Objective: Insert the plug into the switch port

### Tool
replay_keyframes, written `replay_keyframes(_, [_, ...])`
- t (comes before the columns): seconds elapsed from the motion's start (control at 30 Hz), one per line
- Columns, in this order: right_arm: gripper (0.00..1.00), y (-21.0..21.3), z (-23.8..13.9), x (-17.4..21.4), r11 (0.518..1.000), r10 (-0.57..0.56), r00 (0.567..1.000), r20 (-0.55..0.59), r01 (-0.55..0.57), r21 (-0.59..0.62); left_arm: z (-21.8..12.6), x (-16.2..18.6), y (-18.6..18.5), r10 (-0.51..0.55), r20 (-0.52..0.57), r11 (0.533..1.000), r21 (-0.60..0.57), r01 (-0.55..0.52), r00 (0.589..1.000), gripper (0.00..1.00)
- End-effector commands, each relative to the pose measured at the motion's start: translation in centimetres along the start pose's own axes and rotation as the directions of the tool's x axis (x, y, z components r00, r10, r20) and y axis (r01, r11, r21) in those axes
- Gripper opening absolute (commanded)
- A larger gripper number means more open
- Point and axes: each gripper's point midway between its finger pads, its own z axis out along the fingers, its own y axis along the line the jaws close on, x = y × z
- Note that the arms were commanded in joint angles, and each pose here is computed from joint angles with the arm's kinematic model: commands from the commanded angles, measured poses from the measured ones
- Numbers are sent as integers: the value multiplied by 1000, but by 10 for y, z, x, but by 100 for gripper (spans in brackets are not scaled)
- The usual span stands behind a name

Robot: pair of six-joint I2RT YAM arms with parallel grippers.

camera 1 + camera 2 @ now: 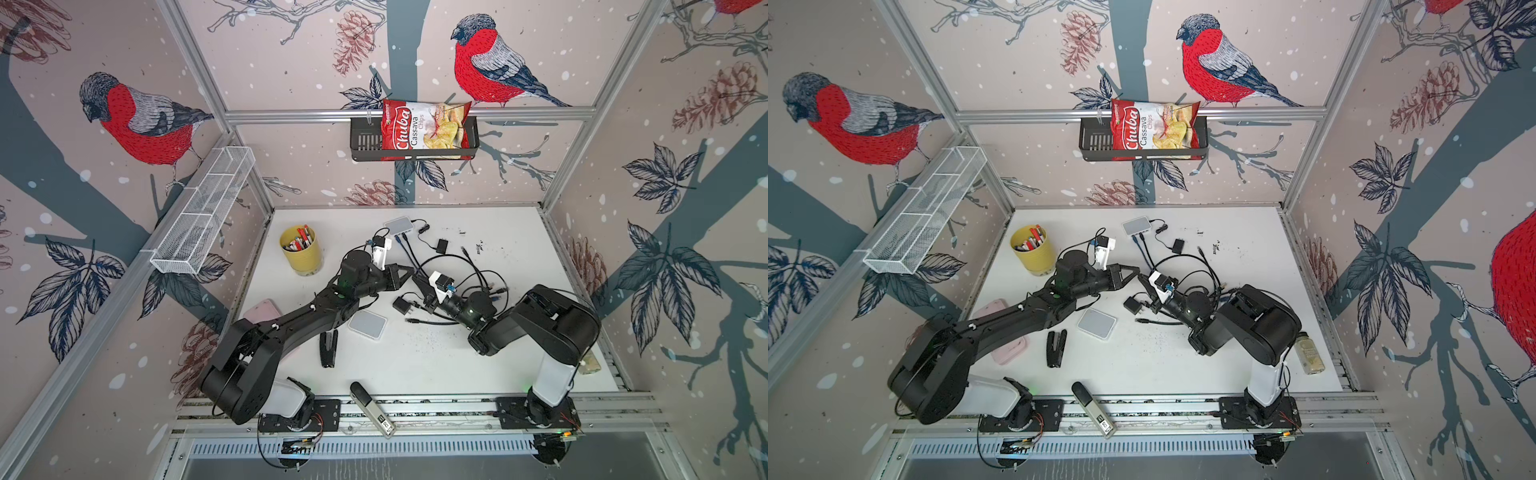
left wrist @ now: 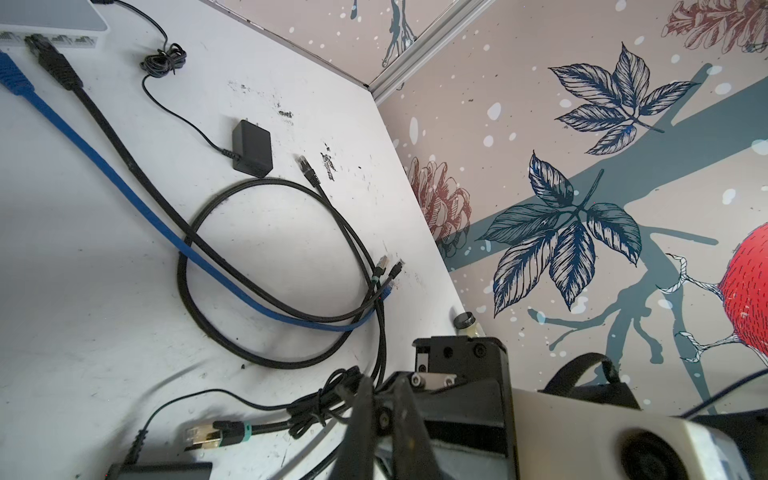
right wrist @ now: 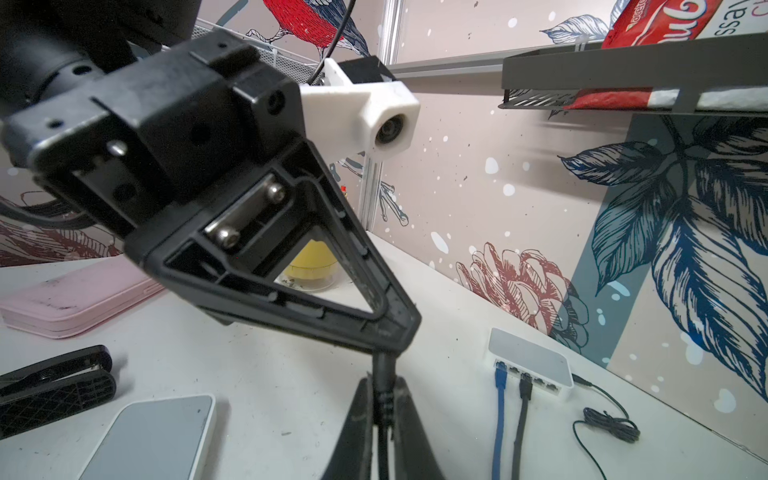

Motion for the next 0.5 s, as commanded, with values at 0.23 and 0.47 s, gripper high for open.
replay_keyframes(0.23, [15, -5, -2, -28, 1000, -17, 994, 106, 15, 24, 0, -3, -8, 14, 12, 999, 46, -15, 1000, 0])
replay_keyframes(0.47, [10, -6, -2, -29, 1000, -15, 994, 105, 12, 26, 0, -3, -9, 15, 13, 999, 50, -15, 1000, 0])
